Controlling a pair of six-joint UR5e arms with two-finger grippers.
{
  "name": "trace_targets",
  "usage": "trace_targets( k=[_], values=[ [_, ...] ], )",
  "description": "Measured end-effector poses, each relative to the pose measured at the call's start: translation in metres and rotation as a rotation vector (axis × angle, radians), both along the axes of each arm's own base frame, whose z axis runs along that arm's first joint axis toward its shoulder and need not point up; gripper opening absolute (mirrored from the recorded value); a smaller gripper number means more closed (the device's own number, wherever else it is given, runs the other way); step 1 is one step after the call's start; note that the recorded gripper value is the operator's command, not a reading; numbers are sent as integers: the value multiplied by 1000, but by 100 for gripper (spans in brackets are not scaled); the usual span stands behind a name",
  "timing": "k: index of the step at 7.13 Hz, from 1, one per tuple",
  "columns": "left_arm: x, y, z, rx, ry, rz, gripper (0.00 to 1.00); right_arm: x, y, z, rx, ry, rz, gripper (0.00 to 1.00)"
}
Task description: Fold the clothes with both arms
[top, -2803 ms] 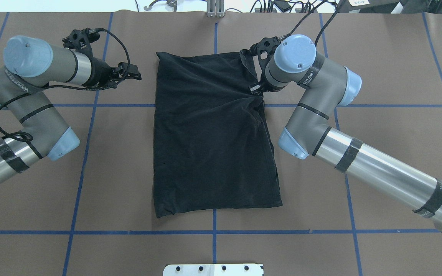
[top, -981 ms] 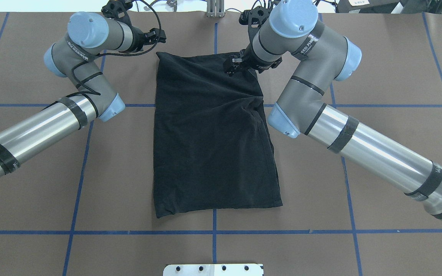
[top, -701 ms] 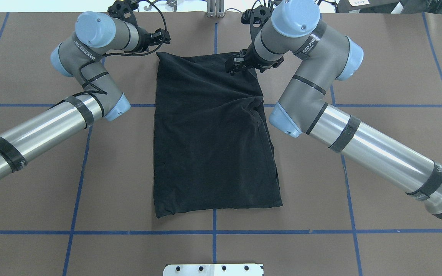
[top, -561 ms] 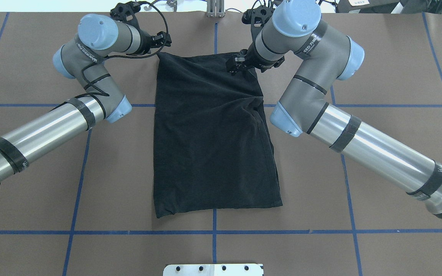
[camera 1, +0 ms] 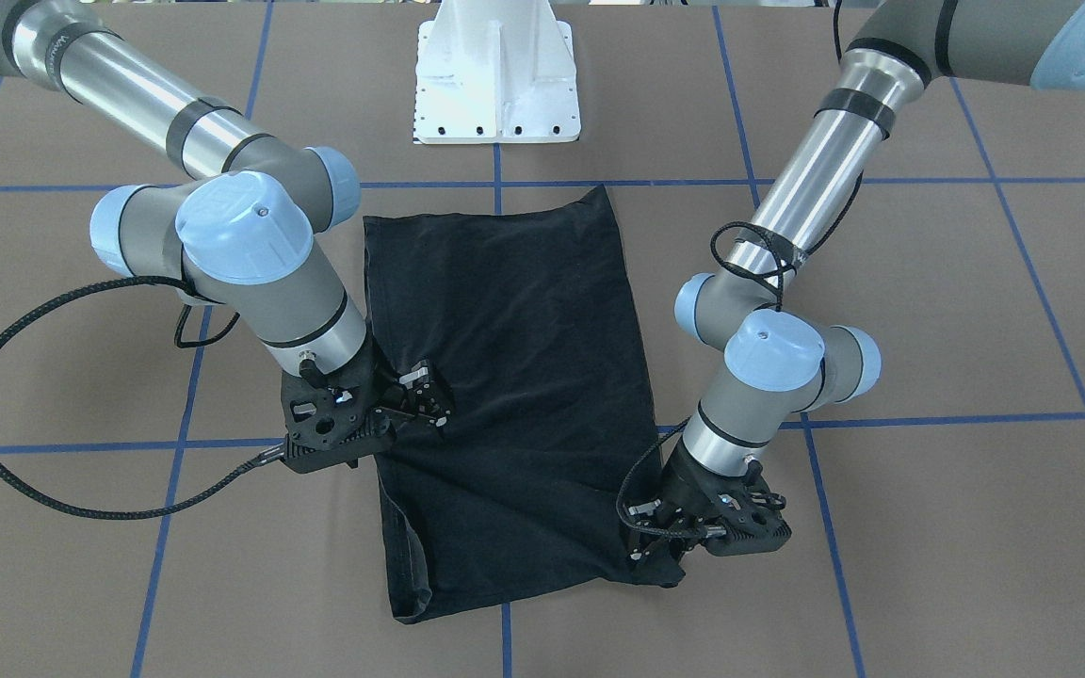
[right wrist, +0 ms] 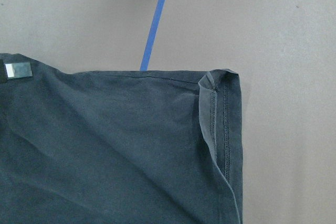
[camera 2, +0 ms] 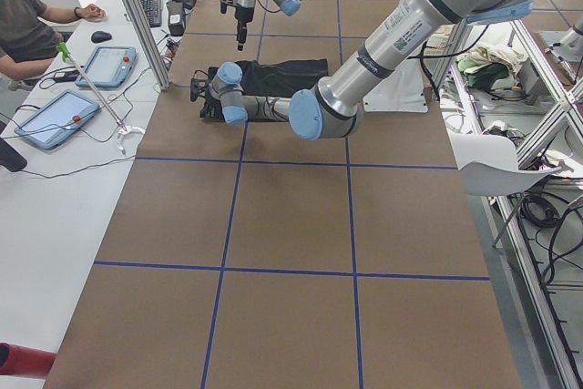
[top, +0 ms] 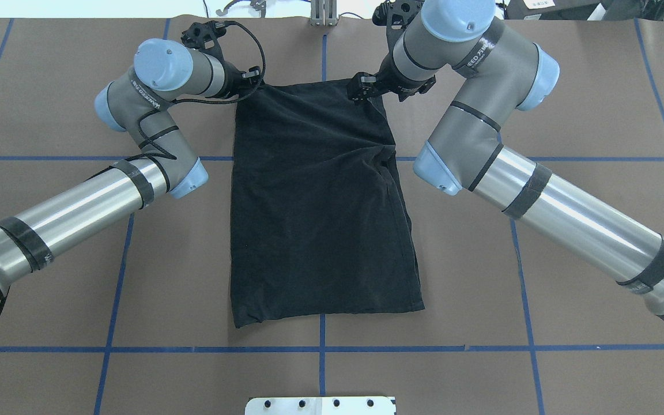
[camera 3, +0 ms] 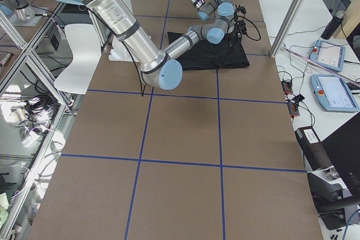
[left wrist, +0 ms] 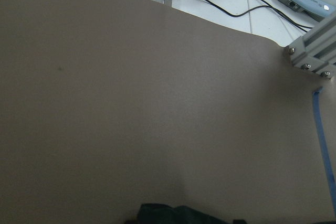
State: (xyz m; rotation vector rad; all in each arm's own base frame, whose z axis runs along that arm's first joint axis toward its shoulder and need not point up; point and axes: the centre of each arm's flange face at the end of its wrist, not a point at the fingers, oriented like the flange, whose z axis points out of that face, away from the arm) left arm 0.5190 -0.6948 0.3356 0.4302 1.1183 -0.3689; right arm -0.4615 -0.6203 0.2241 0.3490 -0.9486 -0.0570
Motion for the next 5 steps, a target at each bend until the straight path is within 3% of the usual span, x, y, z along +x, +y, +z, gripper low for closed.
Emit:
trace_targets(
  k=[2,5],
  values=[
    [-13,-11,-9,8,9,-16,0,8,0,14,4,-11,4,100],
    [-80,-50,-54,53,61,-78,0,33,0,44,28,-71,2,100]
  ],
)
